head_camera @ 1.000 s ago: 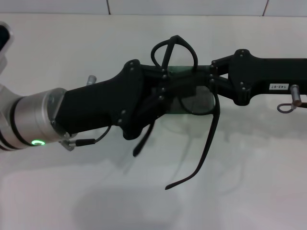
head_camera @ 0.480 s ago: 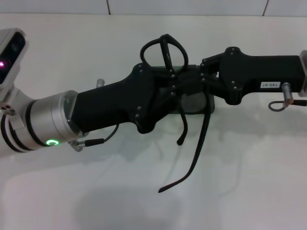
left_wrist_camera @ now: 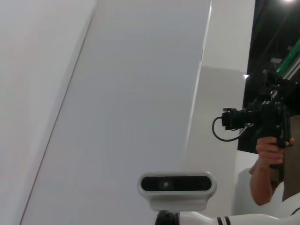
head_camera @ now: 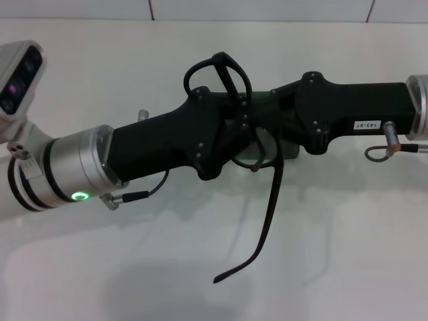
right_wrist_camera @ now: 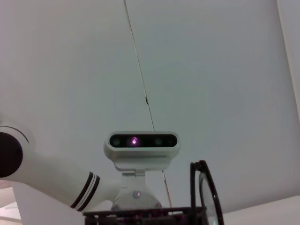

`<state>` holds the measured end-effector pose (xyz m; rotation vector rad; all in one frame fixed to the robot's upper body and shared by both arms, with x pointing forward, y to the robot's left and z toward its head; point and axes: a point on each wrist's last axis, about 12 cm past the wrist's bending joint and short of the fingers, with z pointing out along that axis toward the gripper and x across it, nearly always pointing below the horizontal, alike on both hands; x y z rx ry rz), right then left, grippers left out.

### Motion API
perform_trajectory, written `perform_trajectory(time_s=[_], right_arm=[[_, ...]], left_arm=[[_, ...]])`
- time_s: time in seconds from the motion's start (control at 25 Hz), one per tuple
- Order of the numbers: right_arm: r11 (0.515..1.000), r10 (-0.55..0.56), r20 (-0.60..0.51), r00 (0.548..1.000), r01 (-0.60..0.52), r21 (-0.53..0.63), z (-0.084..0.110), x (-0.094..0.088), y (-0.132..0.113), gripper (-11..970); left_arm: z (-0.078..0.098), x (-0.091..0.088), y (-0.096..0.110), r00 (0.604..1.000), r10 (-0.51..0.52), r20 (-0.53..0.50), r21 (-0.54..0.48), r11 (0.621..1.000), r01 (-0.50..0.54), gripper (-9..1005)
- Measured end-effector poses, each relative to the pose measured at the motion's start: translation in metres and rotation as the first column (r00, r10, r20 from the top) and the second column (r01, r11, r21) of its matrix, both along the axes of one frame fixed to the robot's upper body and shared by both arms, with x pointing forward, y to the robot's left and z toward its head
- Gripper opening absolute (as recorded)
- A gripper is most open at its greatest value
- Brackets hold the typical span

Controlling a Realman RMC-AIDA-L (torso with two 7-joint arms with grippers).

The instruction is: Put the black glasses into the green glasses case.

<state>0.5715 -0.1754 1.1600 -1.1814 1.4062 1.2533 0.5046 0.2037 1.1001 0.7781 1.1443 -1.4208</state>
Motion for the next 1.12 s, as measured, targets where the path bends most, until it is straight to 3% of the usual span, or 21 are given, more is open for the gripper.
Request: perform_trajectory(time_s=[0.28, 0.48, 0.6, 0.88, 1.0, 1.12], right_arm=[[0.999, -0.037, 0.005, 0.999, 0.037, 0.006, -0.004, 0.0, -0.006, 49], [0.994, -0.106, 0.007, 0.994, 0.106, 0.041, -0.003, 0.0, -0.027, 48], [0.978, -0.135, 0.015, 0.991, 0.131, 0.16, 0.009, -0.006, -0.05, 48], [0.871, -0.197, 0.088, 0.976, 0.133, 0.472, 0.04, -0.024, -0.094, 48], [0.829, -0.233, 0.112, 0.966, 0.137, 0.542, 0.046, -0.02, -0.091, 48], [0.832, -0.25, 0.119, 0.961, 0.15, 0.534, 0.042, -0.005, -0.069, 48]], left_arm=[[-0.002, -0.004, -0.001, 1.0, -0.013, 0.004, -0.012, 1.0, 0.013, 39], [0.005, -0.015, 0.008, 0.997, -0.056, 0.053, -0.082, 0.995, 0.06, 39], [0.005, -0.019, 0.016, 0.997, -0.028, 0.066, -0.096, 0.995, 0.034, 40], [0.0, -0.024, 0.015, 0.997, -0.038, 0.059, -0.084, 0.995, 0.043, 39], [-0.001, -0.026, 0.004, 0.993, -0.102, 0.063, -0.067, 0.992, 0.106, 39], [0.0, -0.026, -0.01, 0.981, -0.174, 0.087, -0.049, 0.983, 0.179, 40]])
